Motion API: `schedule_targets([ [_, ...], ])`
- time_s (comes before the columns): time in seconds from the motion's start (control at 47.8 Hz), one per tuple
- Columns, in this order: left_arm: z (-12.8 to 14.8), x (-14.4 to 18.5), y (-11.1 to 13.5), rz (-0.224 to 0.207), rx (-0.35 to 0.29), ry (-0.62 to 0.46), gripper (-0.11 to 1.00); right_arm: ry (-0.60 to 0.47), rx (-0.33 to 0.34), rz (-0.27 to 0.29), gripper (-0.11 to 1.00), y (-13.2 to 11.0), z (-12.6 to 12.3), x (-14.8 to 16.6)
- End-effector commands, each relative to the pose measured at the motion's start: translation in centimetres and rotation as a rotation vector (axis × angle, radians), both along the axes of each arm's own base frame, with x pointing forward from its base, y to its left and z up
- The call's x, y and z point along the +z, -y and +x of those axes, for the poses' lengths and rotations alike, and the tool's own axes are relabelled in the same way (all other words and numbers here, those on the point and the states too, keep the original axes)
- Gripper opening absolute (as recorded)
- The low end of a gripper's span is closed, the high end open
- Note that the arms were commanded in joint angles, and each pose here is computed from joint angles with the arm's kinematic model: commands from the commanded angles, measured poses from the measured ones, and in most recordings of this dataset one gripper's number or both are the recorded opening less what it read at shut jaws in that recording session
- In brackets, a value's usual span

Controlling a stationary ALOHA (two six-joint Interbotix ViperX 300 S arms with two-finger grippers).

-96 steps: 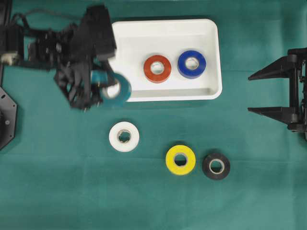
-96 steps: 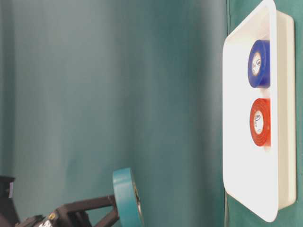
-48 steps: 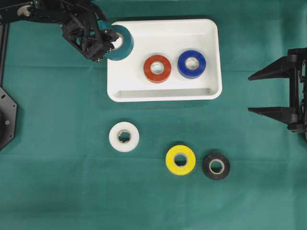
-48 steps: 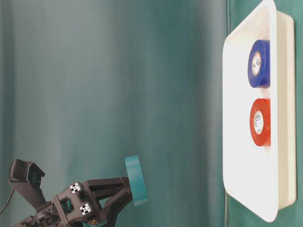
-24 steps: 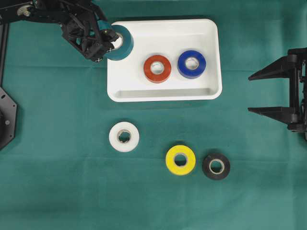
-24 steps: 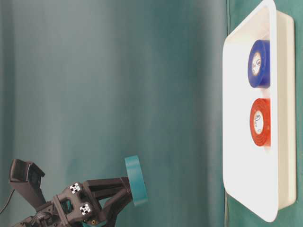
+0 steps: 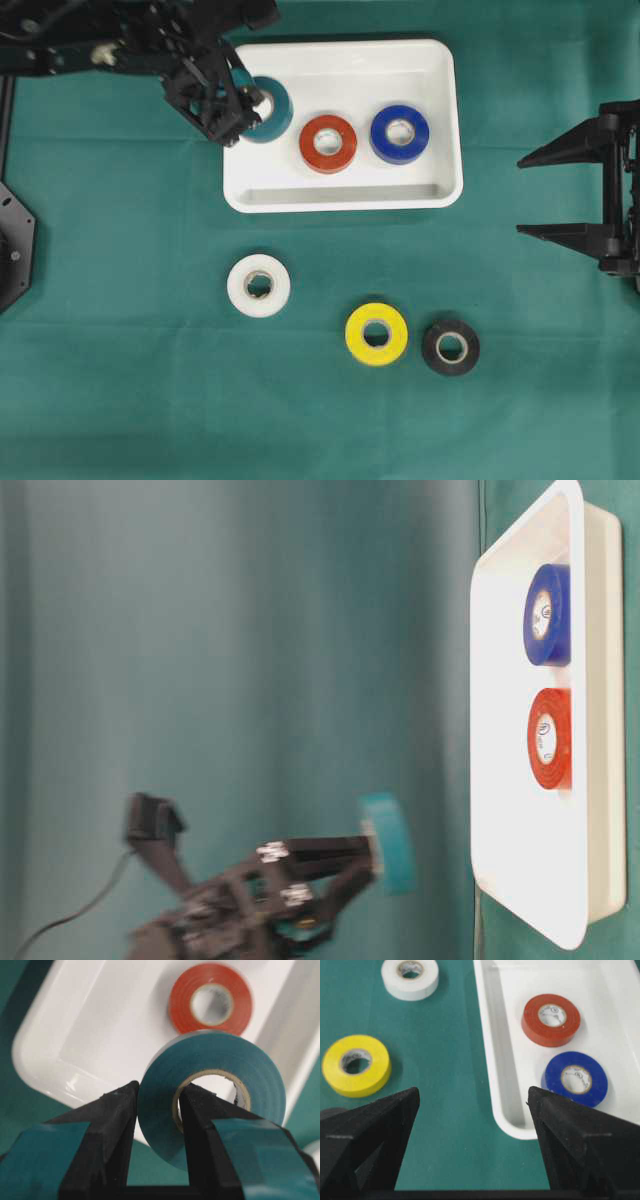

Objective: Pick up the tape from a random location and place it into the white case.
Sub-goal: 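Lower the teal tape roll into the tray's upper left corner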

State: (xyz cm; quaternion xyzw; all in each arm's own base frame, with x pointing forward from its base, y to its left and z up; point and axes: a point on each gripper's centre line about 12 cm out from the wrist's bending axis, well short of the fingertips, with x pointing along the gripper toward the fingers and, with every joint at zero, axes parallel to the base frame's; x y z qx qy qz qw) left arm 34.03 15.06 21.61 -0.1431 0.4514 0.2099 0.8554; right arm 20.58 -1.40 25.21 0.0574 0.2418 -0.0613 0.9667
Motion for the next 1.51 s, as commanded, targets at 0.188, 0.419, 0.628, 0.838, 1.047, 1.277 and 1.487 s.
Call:
schedule_targets([
  [0.188,0.9,-4.4,-1.8,-0.004,0.029,-0.014,0.21,0.018,0.002,-0.003,0.83,0.0,0.3,0.7],
  [0.419,1.1,-7.0,-2.1,-0.018,0.016,-0.066,0.21,0.017,0.003,-0.003,0.83,0.0,0.3,0.7],
  [0.628,1.1,-7.0,-2.0,-0.016,0.009,-0.071,0.21,0.014,0.002,-0.003,0.83,0.0,0.3,0.6],
  [0.838,1.2,-6.9,-1.7,-0.021,0.003,-0.075,0.21,0.015,0.002,-0.003,0.83,0.0,0.3,0.6],
  [1.047,1.2,-6.8,-1.8,-0.022,0.009,-0.073,0.39,0.015,0.002,-0.003,0.83,0.0,0.3,0.7],
  [1.277,1.2,-6.8,-1.8,-0.019,0.006,-0.069,0.98,0.014,0.003,-0.005,0.83,0.0,0.3,0.6],
  [1.487,1.1,-6.4,-1.7,-0.017,0.004,-0.067,0.97,0.017,0.002,-0.002,0.83,0.0,0.3,0.7],
])
